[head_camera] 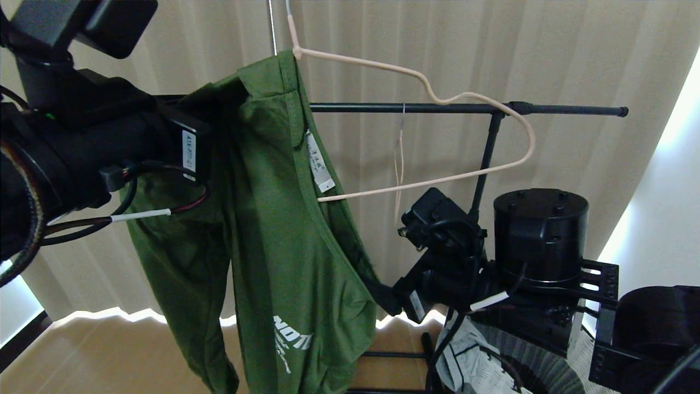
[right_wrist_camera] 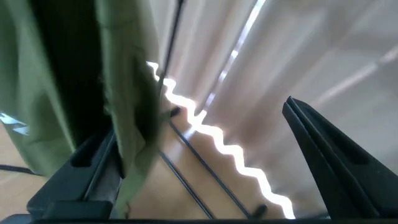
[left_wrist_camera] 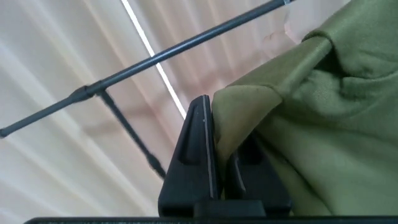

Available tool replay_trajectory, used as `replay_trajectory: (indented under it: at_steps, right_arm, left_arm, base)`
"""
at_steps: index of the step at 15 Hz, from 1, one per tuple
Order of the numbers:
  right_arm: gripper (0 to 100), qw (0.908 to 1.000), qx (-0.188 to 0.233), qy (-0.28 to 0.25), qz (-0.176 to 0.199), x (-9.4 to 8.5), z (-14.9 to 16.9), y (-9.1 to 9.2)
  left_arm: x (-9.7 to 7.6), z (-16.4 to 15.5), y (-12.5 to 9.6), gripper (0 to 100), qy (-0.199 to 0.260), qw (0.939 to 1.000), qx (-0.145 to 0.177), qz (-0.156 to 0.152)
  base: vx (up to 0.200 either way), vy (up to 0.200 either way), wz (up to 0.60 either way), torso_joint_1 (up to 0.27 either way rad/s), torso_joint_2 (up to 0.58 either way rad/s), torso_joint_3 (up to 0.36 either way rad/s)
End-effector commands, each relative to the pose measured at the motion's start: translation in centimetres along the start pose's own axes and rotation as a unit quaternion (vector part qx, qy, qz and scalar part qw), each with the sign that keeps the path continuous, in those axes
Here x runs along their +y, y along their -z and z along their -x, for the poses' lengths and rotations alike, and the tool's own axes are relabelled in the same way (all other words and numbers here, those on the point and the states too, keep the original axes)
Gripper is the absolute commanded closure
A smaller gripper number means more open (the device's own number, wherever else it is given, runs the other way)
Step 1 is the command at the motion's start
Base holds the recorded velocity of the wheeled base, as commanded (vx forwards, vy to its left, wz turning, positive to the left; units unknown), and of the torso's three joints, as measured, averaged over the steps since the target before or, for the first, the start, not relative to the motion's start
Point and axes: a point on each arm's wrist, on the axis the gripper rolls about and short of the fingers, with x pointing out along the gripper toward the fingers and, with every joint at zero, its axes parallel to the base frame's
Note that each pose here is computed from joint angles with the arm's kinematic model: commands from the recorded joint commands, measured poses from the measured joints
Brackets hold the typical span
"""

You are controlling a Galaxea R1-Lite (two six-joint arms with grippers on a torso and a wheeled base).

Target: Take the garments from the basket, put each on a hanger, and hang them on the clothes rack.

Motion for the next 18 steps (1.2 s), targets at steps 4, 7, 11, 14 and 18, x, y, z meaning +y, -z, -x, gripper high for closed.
replay_trajectory:
  at_steps: [4, 7, 11, 14, 18]
  right_arm:
    - [0, 0.9993, -0.005, 0.037, -0.007, -2.2, 3.1, 0.4]
    - [0, 0.9955, -0.003, 0.094, -0.014, -5.5, 3.5, 0.6]
    - [0, 0.9914, -0.015, 0.128, -0.019, -7.6, 3.4, -0.1]
    - [0, 0.99, -0.028, 0.137, -0.017, -8.2, 3.6, -1.0]
    - [0, 0.9932, -0.037, 0.11, 0.007, -6.8, 3.5, -1.9]
  left_arm:
    - [1.8, -0.1, 2.0, 100, -0.042, 0.9963, 0.038, -0.065]
    - [2.4, 0.8, 3.5, 100, -0.054, 0.9931, 0.059, -0.086]
    - [2.3, 1.8, 5.8, 100, -0.05, 0.9883, 0.092, -0.111]
    - [3.0, 1.8, 7.1, 100, -0.064, 0.9804, 0.121, -0.141]
    - [2.8, 1.6, 8.0, 100, -0.065, 0.9772, 0.126, -0.158]
  base:
    - [0.0, 0.0, 0.0, 0.0, 0.0, 0.0]
    - [0.0, 0.0, 0.0, 0.0, 0.0, 0.0]
    - [0.0, 0.0, 0.0, 0.0, 0.0, 0.0]
    - [0.0, 0.0, 0.0, 0.0, 0.0, 0.0]
    - [0.0, 0.0, 0.0, 0.0, 0.0, 0.0]
